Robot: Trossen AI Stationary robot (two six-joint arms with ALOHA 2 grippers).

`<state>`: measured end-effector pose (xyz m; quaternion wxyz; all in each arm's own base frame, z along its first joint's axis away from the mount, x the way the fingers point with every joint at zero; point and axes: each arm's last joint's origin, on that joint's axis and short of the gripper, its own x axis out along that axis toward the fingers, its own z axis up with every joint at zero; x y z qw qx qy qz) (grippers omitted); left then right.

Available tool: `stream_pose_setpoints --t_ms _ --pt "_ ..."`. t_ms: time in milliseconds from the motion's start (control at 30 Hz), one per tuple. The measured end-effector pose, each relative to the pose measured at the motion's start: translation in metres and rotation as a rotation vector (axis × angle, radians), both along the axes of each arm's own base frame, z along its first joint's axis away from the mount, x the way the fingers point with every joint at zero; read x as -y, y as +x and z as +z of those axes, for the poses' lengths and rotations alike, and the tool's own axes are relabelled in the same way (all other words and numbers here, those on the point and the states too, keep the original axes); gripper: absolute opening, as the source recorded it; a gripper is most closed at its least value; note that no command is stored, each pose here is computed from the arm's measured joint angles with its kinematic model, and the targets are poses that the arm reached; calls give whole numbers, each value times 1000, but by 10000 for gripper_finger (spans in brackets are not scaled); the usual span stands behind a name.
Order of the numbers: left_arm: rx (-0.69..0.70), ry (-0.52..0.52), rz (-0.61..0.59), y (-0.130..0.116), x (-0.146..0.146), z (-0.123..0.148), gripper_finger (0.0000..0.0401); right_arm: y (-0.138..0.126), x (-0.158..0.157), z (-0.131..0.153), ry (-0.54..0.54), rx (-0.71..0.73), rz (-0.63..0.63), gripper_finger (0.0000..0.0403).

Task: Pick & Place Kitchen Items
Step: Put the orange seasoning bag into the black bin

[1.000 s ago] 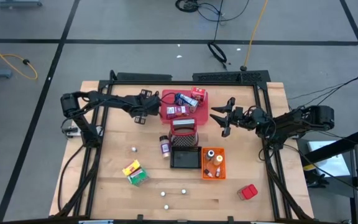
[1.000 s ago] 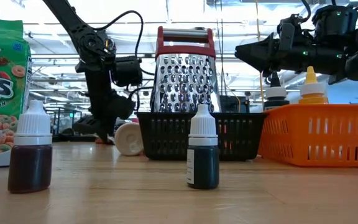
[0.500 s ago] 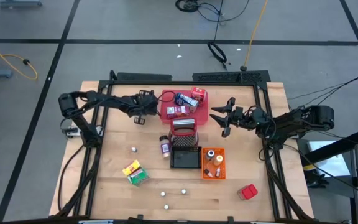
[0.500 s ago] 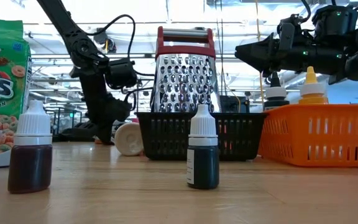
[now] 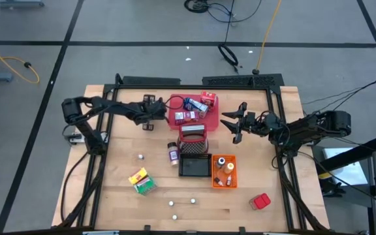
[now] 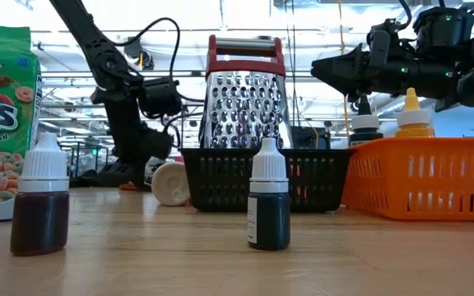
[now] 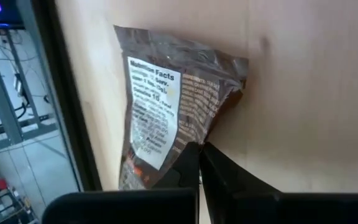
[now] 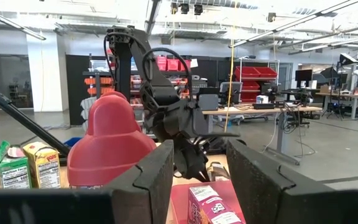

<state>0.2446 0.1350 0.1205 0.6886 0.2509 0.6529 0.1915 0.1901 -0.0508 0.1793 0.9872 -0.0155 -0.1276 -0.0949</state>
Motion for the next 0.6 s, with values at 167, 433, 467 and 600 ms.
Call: stream_pose_setpoints --t_ms 167,433,467,600 --pt "97 14 54 -4 3 21 0 0 0 0 1 -3 0 141" --pt "378 -37 112 -21 18 77 0 0 0 0 2 -5 0 141" --pt "414 -44 106 -24 21 84 0 0 0 0 2 -5 0 141" --pt "543 -36 86 -35 36 111 0 0 0 -1 3 -8 0 141"
